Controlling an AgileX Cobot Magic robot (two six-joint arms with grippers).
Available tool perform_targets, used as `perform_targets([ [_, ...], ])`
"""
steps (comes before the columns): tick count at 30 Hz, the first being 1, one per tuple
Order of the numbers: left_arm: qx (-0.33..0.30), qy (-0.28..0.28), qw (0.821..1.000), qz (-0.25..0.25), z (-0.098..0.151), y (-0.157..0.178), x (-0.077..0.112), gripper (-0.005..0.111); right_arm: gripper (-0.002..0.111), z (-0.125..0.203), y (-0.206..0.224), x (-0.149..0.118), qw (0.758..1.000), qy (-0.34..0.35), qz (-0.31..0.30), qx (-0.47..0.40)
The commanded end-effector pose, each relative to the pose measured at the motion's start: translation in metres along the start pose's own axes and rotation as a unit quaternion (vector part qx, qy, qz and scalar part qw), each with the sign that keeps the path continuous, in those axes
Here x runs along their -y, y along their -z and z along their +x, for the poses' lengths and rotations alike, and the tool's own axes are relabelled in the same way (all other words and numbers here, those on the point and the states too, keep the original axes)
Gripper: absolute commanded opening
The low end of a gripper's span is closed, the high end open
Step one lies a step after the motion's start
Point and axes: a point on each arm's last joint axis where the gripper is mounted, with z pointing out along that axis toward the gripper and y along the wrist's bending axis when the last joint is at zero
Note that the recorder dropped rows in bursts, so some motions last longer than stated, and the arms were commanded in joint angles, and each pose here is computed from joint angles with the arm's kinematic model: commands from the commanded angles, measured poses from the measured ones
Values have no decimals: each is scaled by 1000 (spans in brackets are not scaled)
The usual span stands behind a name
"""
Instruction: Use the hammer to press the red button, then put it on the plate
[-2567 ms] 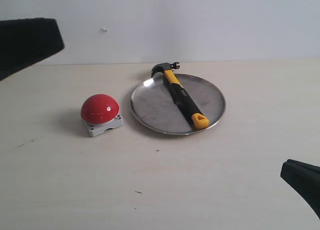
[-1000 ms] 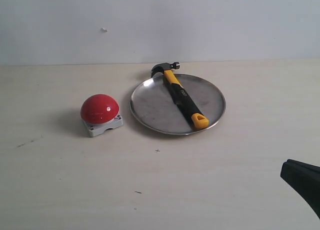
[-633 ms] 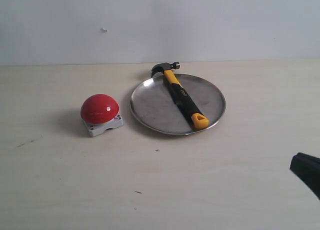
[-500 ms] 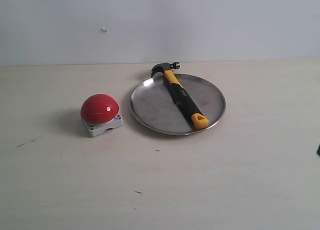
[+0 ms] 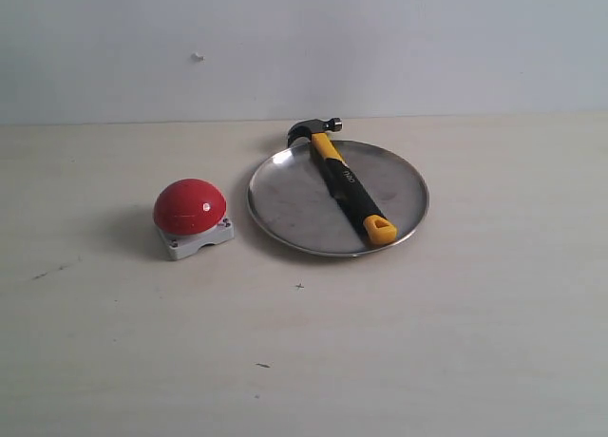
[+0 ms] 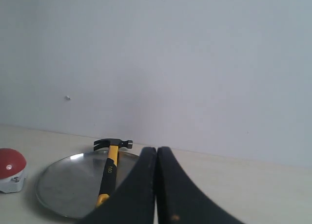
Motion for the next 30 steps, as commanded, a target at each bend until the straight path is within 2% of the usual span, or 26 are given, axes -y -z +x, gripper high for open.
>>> perform_targets([
  [1, 6, 6, 1000, 0, -2, 1, 0, 0, 0, 1, 0, 1, 1000, 2, 4, 0],
  [5, 6, 6, 1000, 0, -2, 1, 0, 0, 0, 1, 0, 1, 1000, 3, 7, 0],
  [9, 6, 6, 1000, 0, -2, 1, 0, 0, 0, 3, 0, 1, 999, 37, 7, -11],
  [15, 6, 6, 1000, 0, -2, 1, 0, 0, 0, 10, 1, 6, 998, 8, 34, -46],
  [19, 6, 6, 1000, 0, -2, 1, 0, 0, 0, 19, 2, 7, 994, 28, 37, -97],
  [30, 6, 6, 1000, 0, -2, 1, 0, 0, 0, 19, 2, 7, 994, 13, 36, -99],
])
